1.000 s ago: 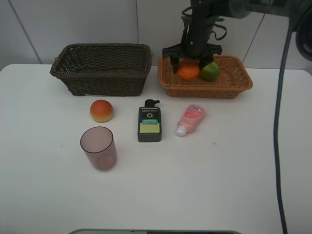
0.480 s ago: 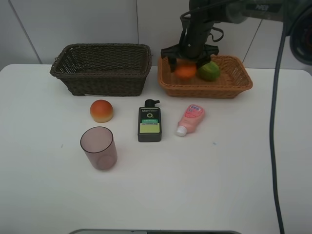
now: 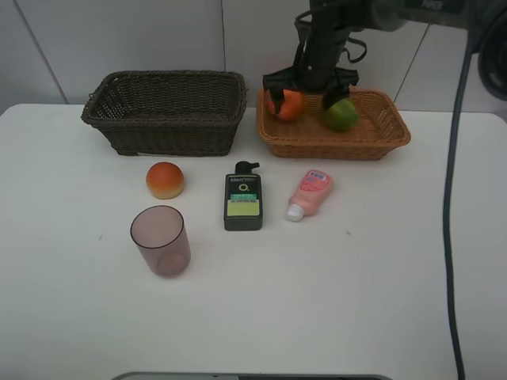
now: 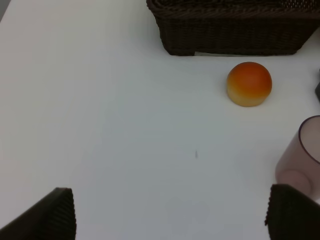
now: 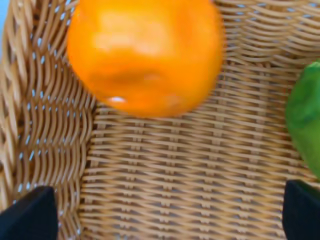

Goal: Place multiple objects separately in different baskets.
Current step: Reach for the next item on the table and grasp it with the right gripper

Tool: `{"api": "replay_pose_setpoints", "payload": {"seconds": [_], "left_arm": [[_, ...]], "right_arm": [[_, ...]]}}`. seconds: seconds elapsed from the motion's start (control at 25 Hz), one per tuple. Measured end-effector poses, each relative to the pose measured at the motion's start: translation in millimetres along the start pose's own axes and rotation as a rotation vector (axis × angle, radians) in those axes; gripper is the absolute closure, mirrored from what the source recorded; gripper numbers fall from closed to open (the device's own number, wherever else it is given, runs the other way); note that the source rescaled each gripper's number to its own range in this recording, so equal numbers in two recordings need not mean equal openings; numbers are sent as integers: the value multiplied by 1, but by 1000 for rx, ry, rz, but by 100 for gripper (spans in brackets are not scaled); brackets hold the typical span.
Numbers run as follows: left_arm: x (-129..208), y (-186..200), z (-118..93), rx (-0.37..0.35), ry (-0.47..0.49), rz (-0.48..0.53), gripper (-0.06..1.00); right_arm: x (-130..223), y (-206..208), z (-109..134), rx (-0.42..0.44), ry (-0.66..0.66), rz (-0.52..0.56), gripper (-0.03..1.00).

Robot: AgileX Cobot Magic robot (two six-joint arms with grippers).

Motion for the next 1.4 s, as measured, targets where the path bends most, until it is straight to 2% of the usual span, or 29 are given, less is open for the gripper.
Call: {"api": "replay_pose_setpoints", "payload": {"seconds": [0.28,0.4,0.64,0.8,0.92,1.04,1.2,1.4], "left_arm": [[0,0,0,0,0,0,2],[0,0,0,0,0,0,2],[0,0,0,0,0,0,2],[0,0,0,0,0,0,2],[0,0,0,0,0,0,2],[0,0,0,0,0,0,2],[0,0,0,0,0,0,2],[0,0,0,0,0,0,2]], "right_arm": [[20,43,-8,34,-19,83,-3],[46,54,-17,46,-36,123,-3],[93,69,-36,28,-114,119,-3],[126,61,-48,59,-218,160,-3],[142,56,-48,97,-246,172,-3],[143,55,-40,93,-275,143,-3],[150,37,-38,121,-333,157,-3],[145,25,-28,76,-417,126,-3]]}}
Point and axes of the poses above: a point on each arm's last joint axis where the gripper is mounted, y pointing back along that axis away from the gripper, z along the wrist's bending axis when the last joint is at zero, x = y × z, the point moved 9 cm from there along -y, pointing out along that axis toward the gripper, and after that the axes turned 14 degrees about -y, right-handed, at the moved point
